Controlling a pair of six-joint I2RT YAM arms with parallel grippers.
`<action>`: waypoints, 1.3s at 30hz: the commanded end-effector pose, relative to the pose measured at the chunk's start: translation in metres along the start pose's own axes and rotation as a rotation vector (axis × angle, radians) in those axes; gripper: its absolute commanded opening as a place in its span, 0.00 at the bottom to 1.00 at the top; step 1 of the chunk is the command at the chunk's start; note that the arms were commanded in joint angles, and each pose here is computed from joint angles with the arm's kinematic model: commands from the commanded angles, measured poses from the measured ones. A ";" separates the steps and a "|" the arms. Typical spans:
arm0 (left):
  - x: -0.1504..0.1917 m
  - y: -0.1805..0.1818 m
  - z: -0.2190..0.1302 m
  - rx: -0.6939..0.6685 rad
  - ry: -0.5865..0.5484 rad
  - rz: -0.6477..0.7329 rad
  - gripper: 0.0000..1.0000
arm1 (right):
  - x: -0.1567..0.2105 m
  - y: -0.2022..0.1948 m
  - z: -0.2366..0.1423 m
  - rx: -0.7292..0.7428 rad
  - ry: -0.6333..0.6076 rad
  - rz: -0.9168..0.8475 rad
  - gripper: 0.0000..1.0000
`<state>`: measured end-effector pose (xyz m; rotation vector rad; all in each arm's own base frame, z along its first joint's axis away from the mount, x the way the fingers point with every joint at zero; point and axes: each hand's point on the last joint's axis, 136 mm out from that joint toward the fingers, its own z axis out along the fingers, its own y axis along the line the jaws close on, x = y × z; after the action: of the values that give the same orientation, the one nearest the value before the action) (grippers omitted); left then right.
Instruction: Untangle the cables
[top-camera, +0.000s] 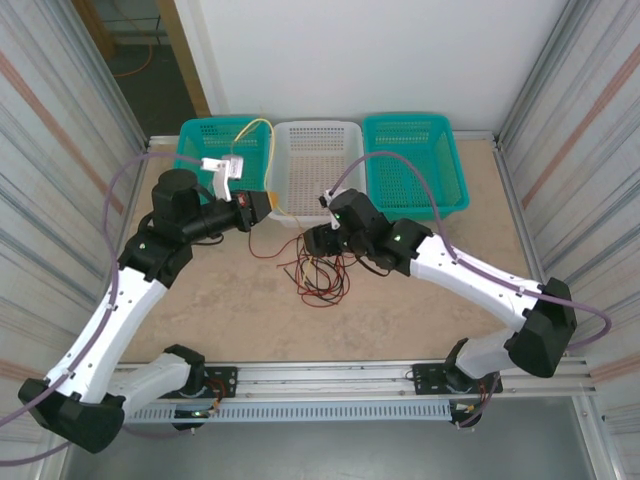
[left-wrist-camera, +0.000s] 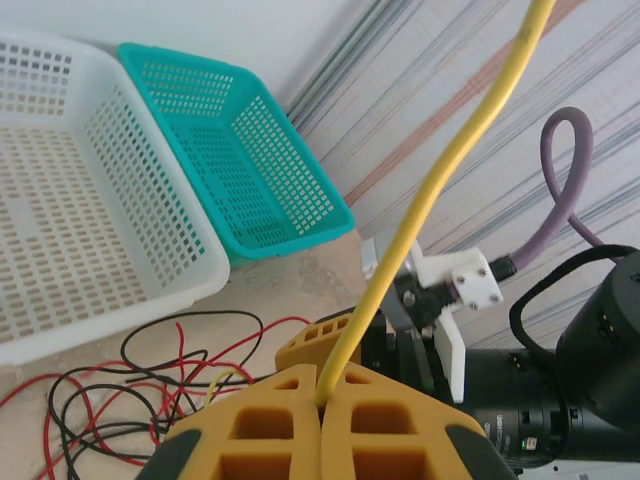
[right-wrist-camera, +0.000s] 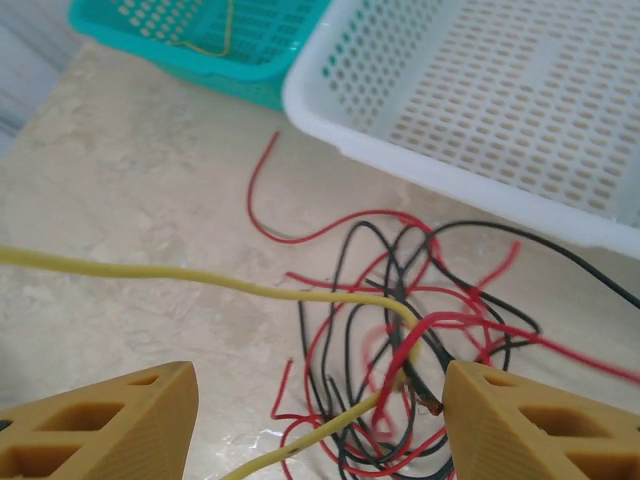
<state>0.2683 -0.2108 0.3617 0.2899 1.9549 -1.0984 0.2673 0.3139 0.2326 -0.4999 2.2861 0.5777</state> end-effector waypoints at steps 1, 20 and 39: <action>-0.002 -0.010 -0.002 0.002 0.018 0.074 0.00 | -0.005 0.016 -0.009 -0.043 -0.040 -0.102 0.69; -0.048 -0.032 -0.043 -0.142 -0.035 0.335 0.00 | 0.100 -0.071 0.070 0.130 0.235 0.181 0.48; -0.136 0.085 -0.128 -0.912 -0.248 0.307 0.00 | 0.113 -0.050 0.076 0.066 0.277 0.229 0.27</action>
<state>0.3182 -0.0636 0.4437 0.0502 1.9235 -0.1516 0.2576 0.2762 0.0646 -0.2954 2.6877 0.4866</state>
